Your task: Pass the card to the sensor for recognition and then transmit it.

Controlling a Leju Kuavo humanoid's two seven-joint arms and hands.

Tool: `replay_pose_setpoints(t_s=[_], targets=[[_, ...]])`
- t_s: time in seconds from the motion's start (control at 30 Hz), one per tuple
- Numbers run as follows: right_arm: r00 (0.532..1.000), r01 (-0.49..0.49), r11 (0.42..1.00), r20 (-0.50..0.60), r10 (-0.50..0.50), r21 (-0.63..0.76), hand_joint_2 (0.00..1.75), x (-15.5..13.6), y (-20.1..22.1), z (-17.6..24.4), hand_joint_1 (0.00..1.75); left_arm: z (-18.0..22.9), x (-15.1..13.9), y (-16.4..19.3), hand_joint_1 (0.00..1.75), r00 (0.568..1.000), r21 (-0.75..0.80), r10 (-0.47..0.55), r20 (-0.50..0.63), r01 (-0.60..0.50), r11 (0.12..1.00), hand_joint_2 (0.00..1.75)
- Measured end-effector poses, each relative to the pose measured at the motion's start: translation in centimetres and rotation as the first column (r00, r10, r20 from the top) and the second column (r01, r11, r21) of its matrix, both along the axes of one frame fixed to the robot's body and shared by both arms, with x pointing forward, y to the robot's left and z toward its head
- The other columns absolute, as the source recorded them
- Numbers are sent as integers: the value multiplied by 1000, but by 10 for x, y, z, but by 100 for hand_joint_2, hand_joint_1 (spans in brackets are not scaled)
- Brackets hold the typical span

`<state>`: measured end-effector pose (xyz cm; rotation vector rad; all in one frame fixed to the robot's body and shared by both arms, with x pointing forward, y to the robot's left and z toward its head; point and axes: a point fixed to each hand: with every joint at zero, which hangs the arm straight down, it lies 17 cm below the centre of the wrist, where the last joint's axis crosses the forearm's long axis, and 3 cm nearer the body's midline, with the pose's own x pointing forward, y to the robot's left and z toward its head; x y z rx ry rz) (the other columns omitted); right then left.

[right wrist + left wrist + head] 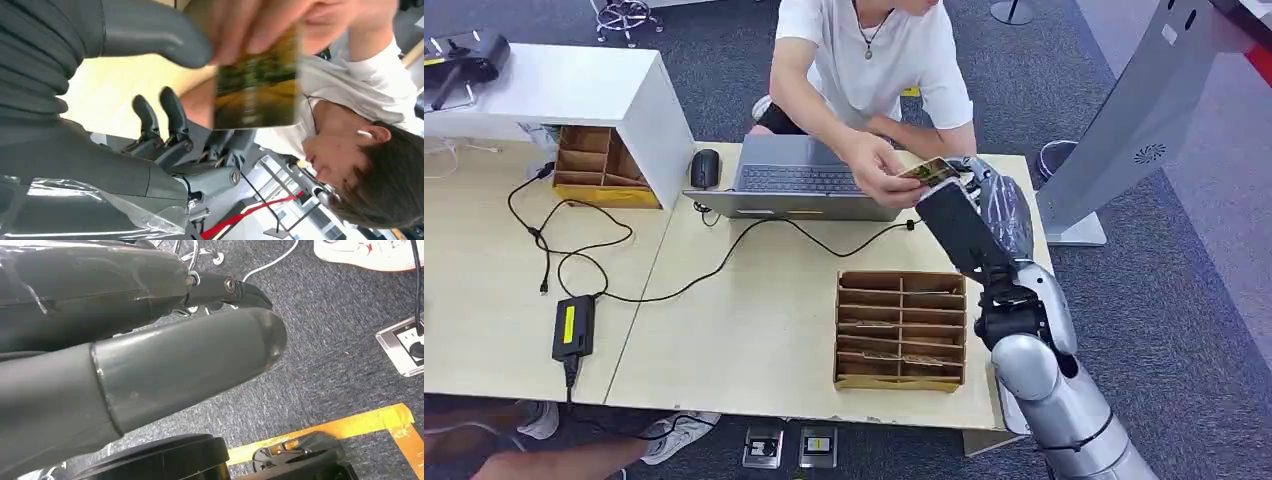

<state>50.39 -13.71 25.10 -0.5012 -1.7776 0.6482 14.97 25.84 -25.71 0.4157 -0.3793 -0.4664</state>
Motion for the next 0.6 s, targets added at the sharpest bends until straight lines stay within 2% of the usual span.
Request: replay_pose_setpoints(t_s=[0.1,0.13,0.37,0.6], targets=[[1000,6,1000,-4,-7,-2,175,1,-2,-2,0,0,0,0,0,1000,0,-1,0,1,1000,0],[1000,9,1000,-5,-9,-2,0,2,-2,-3,0,0,0,0,0,1000,-1,-1,0,1,1000,0],[1000,4,1000,9,-4,30,0,-2,-1,-2,0,0,0,-1,0,1000,-2,-5,-2,5,1000,0],[999,-38,989,31,34,142,0,-24,6,-1,0,-1,-3,1,0,1000,1,3,-2,-3,1000,0]])
